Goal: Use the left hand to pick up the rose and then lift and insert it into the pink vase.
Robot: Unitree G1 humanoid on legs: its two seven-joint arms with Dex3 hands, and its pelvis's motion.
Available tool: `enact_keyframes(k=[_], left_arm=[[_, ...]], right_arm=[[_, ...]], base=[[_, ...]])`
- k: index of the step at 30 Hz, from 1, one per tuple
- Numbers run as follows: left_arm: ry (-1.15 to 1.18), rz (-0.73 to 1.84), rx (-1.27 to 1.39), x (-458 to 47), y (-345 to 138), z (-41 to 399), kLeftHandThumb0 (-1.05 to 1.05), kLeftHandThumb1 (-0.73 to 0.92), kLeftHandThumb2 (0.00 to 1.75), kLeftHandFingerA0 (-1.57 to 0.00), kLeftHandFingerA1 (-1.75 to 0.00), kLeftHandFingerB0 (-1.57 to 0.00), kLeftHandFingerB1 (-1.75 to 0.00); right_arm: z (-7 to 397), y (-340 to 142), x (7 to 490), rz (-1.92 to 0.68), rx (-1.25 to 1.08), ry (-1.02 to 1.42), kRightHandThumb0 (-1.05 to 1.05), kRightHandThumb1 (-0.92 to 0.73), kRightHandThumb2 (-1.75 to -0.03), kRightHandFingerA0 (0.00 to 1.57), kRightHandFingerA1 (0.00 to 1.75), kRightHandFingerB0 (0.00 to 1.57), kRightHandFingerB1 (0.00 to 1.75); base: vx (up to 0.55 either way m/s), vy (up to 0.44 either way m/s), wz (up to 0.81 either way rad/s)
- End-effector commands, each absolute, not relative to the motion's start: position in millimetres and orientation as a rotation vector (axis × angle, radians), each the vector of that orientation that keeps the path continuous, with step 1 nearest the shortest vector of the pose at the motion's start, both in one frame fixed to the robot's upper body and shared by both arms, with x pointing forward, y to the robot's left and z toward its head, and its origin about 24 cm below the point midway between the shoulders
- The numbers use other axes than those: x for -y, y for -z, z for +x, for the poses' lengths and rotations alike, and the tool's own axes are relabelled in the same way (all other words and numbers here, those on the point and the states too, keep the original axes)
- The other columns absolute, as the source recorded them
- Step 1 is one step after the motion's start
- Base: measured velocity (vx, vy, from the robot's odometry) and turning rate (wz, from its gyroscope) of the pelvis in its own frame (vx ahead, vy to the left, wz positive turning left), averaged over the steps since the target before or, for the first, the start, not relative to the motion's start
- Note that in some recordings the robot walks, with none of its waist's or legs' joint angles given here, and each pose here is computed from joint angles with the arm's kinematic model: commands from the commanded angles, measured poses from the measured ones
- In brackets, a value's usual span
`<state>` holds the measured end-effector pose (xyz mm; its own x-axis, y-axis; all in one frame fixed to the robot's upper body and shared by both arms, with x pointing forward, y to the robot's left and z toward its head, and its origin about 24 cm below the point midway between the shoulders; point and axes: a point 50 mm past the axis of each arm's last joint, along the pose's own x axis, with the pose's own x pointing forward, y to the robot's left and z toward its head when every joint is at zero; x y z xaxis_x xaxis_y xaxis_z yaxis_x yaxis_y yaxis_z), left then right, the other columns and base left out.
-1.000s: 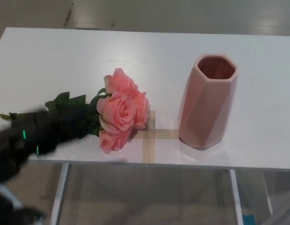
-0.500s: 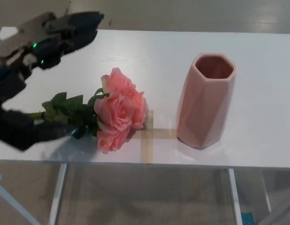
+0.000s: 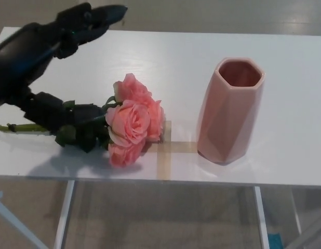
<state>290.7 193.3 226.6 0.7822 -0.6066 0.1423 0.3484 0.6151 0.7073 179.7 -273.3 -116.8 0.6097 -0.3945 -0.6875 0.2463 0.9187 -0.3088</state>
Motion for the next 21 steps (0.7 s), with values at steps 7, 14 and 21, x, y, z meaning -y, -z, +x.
enact_keyframes(k=[7,14,21], left_arm=[[0.312,1.191,0.152,-202.1,-187.2,329.2,-0.63,0.37,0.8,0.0,-0.12,0.0,-0.23],[0.307,1.236,0.102,-202.3,-173.9,336.1,-0.62,0.36,0.79,0.0,-0.12,0.0,-0.24],[0.303,1.254,0.085,-204.2,-174.0,339.9,-0.61,0.37,0.79,0.0,-0.12,0.0,-0.23]], right_arm=[[173.8,118.1,278.1,-0.204,-0.855,0.384,-0.28,-0.5,-0.67,0.68,0.58,0.55,0.52],[173.6,118.1,278.1,-0.205,-0.855,0.384,-0.28,-0.5,-0.67,0.68,0.58,0.55,0.52],[174.3,118.1,276.8,-0.193,-0.849,0.386,-0.27,-0.5,-0.67,0.68,0.58,0.55,0.52]], base=[[0.0,0.0,0.0],[0.0,0.0,0.0],[0.0,0.0,0.0]])
